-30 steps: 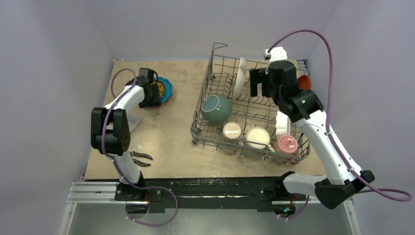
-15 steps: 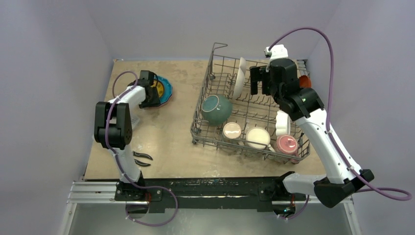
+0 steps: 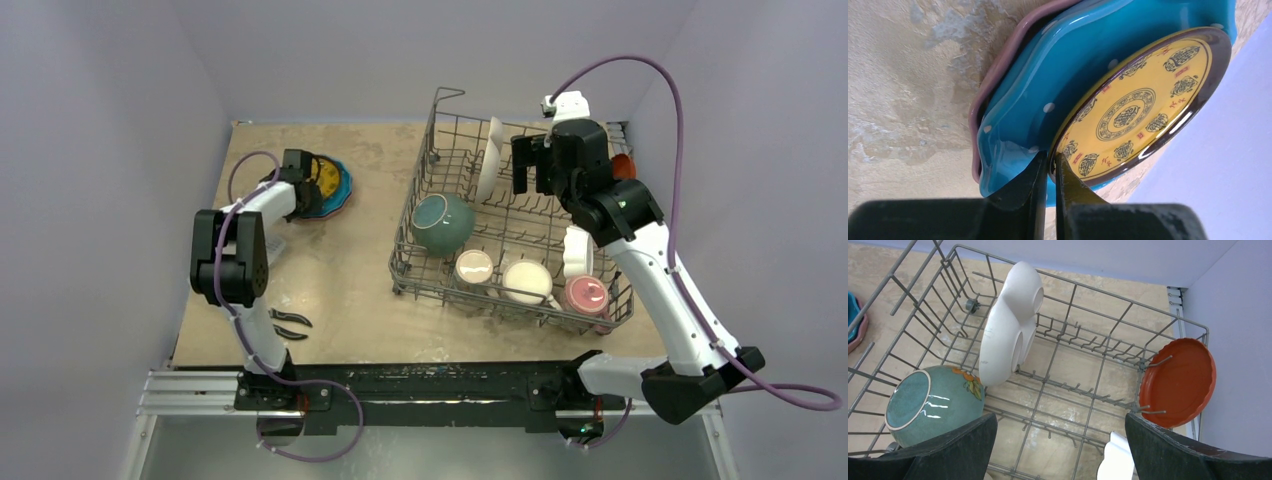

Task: Load the mixed dishes into the dish rack
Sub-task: Pick up the plate at the center of the board.

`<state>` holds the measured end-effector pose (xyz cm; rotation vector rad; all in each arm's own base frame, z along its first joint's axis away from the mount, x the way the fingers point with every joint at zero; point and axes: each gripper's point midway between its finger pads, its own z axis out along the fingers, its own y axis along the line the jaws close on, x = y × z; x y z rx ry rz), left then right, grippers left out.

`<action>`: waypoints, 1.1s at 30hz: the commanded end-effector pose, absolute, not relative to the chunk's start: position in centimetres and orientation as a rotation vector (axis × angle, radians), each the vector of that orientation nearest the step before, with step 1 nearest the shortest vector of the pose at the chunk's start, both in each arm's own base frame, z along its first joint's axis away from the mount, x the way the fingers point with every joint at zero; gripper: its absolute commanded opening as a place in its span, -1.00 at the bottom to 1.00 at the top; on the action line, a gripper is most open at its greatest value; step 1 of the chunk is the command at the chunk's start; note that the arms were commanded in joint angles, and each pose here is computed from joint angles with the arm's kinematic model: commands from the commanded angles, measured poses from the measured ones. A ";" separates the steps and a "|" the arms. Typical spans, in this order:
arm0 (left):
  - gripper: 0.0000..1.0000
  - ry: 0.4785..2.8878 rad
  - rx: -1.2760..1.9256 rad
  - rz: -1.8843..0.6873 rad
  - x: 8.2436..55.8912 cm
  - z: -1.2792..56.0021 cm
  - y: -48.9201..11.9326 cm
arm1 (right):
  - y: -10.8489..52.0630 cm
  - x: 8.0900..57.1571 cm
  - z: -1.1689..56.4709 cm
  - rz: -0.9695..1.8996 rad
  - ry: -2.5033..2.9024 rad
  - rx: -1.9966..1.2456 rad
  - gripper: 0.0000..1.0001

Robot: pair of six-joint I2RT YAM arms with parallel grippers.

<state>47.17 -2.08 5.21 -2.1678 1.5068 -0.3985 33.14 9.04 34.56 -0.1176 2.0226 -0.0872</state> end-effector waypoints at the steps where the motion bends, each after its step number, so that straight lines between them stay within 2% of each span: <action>1: -0.92 1.462 -2.118 -0.504 47.7 8.2 -1.7 | 8.5 32.6 37.0 -0.055 1.959 -0.061 0.96; 13: -1.00 1.415 -1.969 -0.726 48.0 15.2 -2.5 | 8.1 30.7 36.8 0.006 1.948 -0.010 0.96; 22: -1.00 1.439 -1.831 -0.906 45.6 19.2 -4.0 | 7.9 28.4 36.2 0.084 1.954 0.022 0.96; 27: -1.00 1.467 -1.639 -1.016 43.9 24.5 -5.1 | 8.7 27.5 36.0 0.174 1.967 0.048 0.96; 33: -1.00 1.586 -1.226 -1.195 41.7 33.5 -9.1 | 10.6 26.4 35.6 0.330 1.997 0.064 0.96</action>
